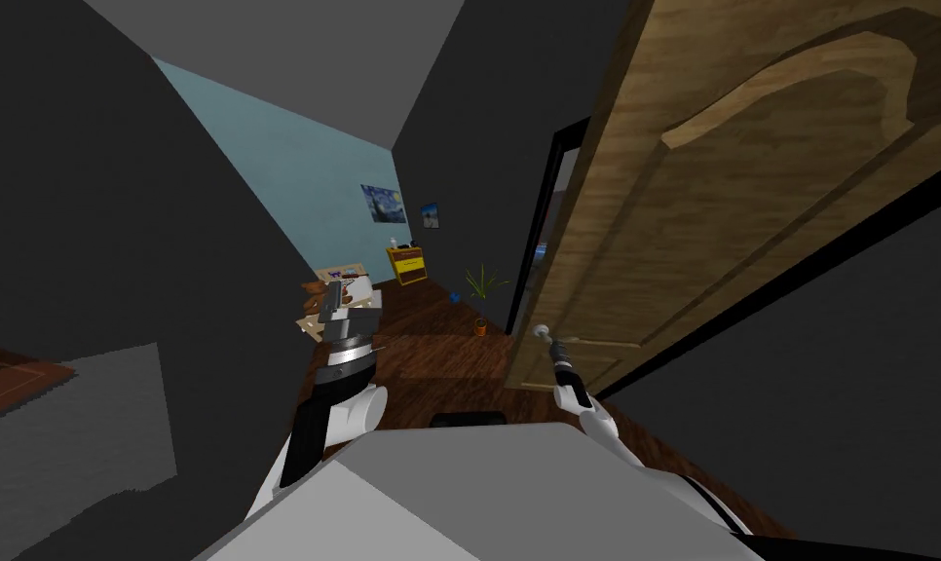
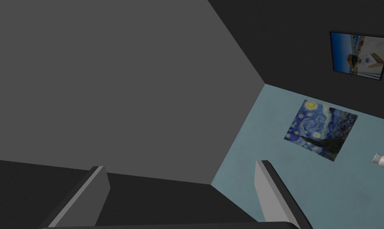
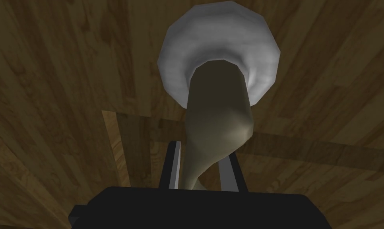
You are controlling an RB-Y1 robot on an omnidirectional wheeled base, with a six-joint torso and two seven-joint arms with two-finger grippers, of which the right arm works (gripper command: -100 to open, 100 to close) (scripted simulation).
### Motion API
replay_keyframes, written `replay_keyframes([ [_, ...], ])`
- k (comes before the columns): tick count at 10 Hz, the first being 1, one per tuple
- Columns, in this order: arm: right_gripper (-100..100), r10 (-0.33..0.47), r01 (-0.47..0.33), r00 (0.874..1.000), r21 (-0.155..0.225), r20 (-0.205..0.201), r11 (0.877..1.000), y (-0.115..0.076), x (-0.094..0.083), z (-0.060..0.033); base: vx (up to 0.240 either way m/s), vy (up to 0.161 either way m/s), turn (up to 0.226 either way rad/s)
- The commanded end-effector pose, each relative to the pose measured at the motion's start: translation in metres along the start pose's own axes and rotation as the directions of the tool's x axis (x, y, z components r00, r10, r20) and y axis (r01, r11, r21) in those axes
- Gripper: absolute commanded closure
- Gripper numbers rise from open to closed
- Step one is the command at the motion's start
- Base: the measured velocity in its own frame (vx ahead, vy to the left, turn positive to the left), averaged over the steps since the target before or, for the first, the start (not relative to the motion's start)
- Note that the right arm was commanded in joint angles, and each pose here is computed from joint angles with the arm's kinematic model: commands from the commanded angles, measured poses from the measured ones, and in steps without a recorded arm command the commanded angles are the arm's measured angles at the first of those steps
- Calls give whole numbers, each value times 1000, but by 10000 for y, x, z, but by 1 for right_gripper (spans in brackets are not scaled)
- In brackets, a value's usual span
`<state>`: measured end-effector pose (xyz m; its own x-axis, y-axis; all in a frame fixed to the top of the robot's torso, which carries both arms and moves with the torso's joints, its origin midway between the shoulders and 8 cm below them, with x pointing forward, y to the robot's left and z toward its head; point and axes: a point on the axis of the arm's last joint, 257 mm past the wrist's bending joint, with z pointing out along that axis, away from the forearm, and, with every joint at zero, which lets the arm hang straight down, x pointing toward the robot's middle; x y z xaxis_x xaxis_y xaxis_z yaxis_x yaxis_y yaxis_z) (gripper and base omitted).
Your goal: Pull the door open
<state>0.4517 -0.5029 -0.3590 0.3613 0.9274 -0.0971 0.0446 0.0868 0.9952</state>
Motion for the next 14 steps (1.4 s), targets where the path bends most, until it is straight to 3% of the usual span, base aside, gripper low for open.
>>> replay_keyframes([
  [1,100,-3,3,1000,2,4,1000,-9,-31,-6,-249,-1,13],
  [14,100,-3,3,1000,2,13,1000,-9,-88,-5,-210,-1,25],
])
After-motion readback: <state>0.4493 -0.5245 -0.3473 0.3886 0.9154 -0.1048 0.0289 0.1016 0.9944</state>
